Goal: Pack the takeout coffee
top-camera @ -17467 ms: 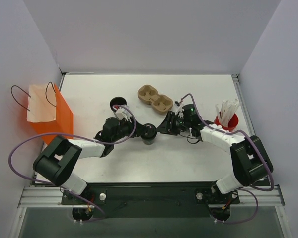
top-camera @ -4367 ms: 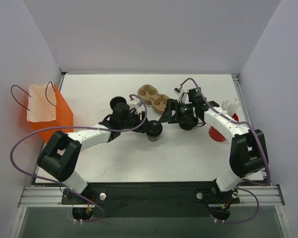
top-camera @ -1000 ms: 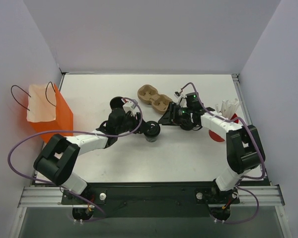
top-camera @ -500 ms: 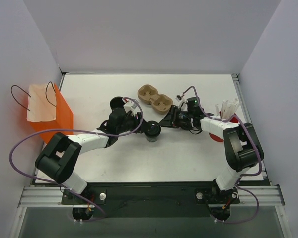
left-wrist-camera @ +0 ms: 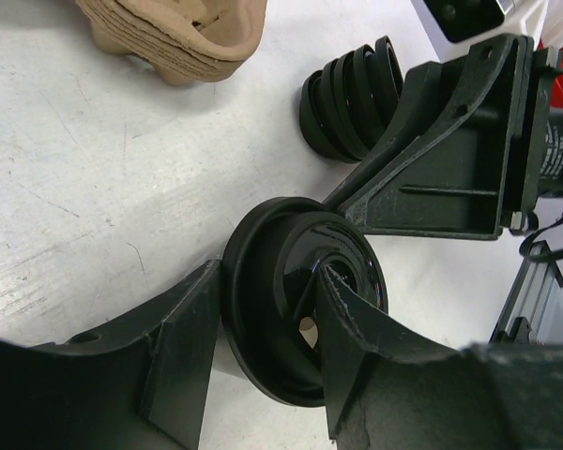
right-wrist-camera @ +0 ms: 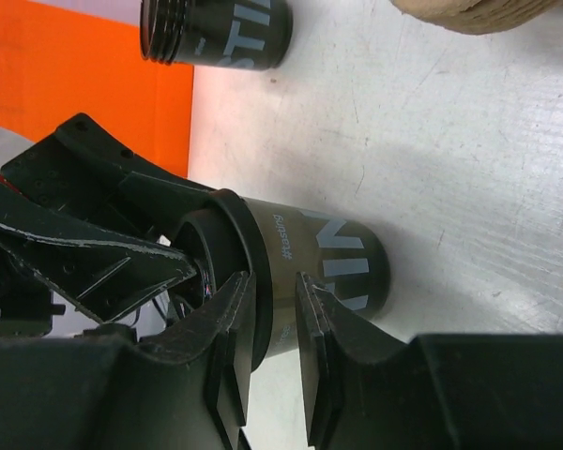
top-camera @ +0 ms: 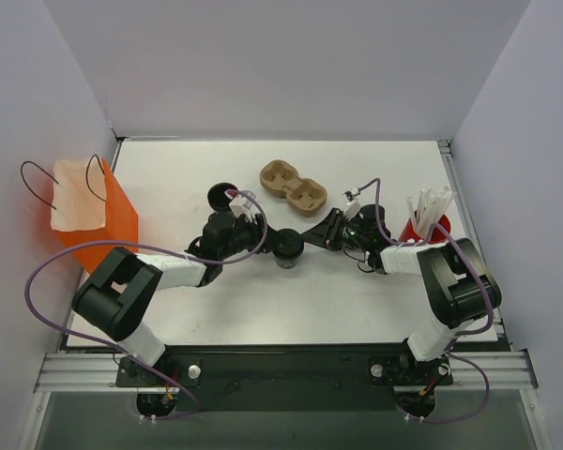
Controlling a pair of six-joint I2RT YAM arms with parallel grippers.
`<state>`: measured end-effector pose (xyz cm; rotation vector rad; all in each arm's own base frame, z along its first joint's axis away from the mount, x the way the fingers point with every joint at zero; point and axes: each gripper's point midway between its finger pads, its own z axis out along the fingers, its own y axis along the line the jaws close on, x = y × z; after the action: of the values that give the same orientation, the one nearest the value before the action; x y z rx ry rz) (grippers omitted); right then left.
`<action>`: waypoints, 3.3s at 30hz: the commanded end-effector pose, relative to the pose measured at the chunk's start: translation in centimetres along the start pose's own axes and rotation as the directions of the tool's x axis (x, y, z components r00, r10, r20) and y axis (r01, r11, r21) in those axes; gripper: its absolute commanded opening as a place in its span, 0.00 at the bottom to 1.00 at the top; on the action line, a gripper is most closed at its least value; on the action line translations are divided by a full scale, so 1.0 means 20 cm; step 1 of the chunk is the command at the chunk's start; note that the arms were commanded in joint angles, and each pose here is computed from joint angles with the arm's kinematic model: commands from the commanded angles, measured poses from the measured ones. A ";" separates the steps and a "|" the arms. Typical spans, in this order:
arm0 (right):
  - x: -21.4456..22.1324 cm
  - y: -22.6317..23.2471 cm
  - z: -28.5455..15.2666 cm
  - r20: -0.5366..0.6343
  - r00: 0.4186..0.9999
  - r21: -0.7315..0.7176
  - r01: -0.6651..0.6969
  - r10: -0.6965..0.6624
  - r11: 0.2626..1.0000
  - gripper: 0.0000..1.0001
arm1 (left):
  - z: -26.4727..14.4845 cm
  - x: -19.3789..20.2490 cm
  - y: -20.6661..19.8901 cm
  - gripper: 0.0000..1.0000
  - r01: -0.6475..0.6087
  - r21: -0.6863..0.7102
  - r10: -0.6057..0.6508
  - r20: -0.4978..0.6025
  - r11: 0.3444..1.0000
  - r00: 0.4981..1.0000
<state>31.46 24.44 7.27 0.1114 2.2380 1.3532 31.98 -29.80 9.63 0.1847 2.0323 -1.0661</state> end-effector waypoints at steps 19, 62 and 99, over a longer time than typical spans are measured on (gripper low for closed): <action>-0.01 0.29 -0.14 -0.042 0.999 -0.047 0.015 -0.016 0.999 0.28 | -0.27 0.75 0.51 0.51 -0.025 -0.377 -0.126 -0.369 0.926 0.921; 0.07 0.14 -0.26 0.034 0.991 0.276 0.114 -0.128 0.954 0.32 | -0.16 0.75 0.45 0.50 -0.090 -0.246 -0.047 -0.500 0.965 0.865; -0.19 0.05 -0.02 -0.115 0.992 0.001 0.048 -0.048 0.999 0.31 | -0.08 0.78 0.44 0.50 -0.067 -0.147 -0.025 -0.550 0.987 0.835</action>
<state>33.55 21.95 9.05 0.0407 2.3921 1.3137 34.51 -33.20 9.16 0.4169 1.9717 -1.1423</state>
